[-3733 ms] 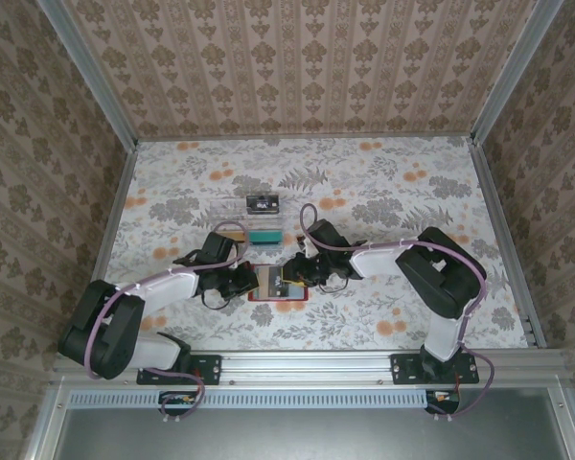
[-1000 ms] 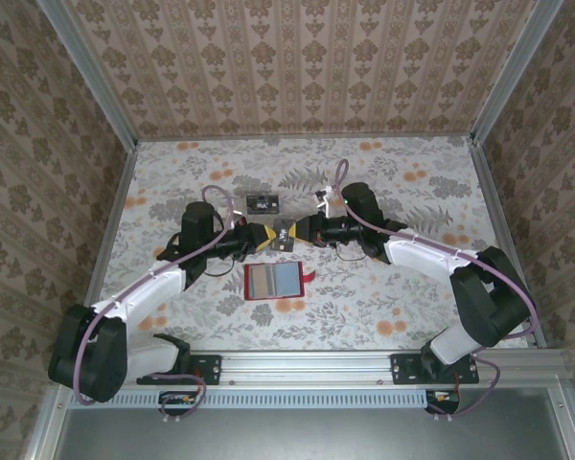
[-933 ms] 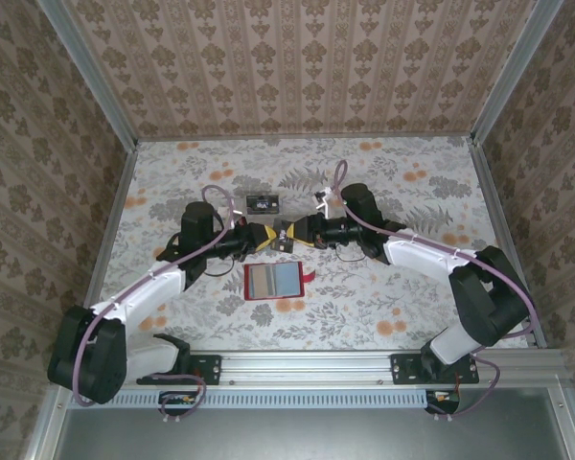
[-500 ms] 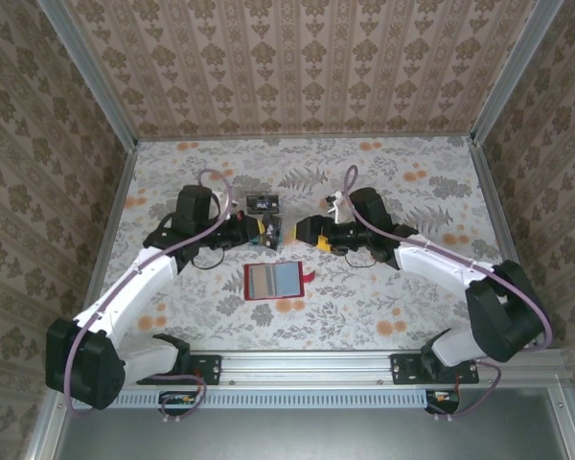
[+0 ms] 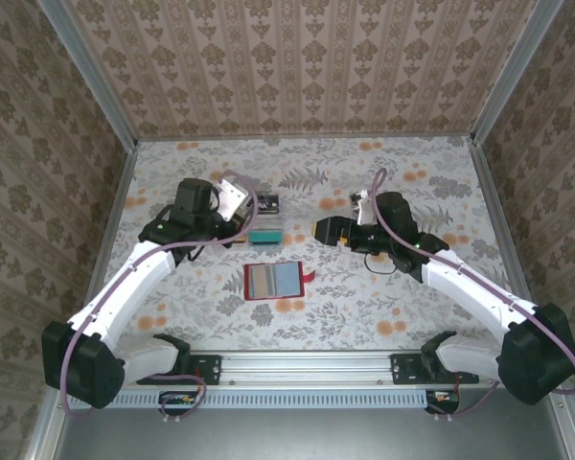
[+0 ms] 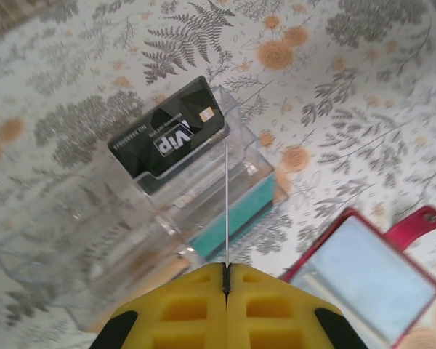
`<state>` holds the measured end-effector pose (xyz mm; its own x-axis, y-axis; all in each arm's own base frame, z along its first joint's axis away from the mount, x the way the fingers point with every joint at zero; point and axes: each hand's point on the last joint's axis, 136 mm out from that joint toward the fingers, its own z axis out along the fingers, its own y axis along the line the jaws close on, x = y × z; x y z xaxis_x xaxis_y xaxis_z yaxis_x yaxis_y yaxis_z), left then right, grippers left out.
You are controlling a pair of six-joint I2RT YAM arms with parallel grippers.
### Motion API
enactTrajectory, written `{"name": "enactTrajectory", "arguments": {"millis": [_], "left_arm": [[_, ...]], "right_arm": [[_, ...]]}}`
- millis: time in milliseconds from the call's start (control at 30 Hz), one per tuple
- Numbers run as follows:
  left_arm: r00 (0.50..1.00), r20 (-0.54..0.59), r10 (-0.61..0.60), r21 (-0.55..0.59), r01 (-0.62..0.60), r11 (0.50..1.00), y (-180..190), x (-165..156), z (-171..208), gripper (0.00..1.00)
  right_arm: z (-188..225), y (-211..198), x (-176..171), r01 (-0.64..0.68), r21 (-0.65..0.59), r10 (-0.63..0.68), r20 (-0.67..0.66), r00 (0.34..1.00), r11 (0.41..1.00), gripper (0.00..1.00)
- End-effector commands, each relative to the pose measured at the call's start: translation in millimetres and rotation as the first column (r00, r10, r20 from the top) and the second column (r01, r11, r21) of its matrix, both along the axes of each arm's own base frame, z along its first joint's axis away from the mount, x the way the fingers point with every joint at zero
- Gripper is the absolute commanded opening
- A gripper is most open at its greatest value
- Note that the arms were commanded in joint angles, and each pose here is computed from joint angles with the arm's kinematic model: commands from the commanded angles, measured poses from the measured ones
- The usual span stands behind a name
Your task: Take the credit cards out of the card holder
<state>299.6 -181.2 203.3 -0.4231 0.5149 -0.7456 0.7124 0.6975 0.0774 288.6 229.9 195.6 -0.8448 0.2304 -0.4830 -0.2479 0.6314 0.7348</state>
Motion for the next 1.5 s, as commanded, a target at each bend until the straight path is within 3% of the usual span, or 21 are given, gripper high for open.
{"name": "enactTrajectory", "arguments": {"millis": [0,167,400,600,1467], "left_arm": [[0.958,0.21,-0.196,0.206,0.152,0.967,-4,22,20,0.0],[0.895,0.2,-0.398,0.397,0.297,0.868,-10,34,0,0.0],[0.803,0.238,-0.547,0.54,0.359,0.761,-21,57,-3,0.0],[0.766,0.185,-0.615,0.57,0.426,0.702,-29,63,-15,0.0],[0.761,0.049,-0.647,0.501,0.541,0.675,-46,72,-56,0.0]], "right_arm": [[-2,-12,-4,0.026,-0.028,-0.025,0.01,1.0,0.999,1.0],[0,-21,-5,0.042,-0.039,-0.042,0.015,0.999,0.998,1.0],[2,-30,-5,0.069,-0.048,-0.068,0.02,0.998,0.996,1.0],[-1,-33,-2,0.086,-0.053,-0.085,0.011,0.996,0.995,1.0],[-13,-32,9,0.094,-0.046,-0.095,-0.027,0.995,0.995,1.0]]}}
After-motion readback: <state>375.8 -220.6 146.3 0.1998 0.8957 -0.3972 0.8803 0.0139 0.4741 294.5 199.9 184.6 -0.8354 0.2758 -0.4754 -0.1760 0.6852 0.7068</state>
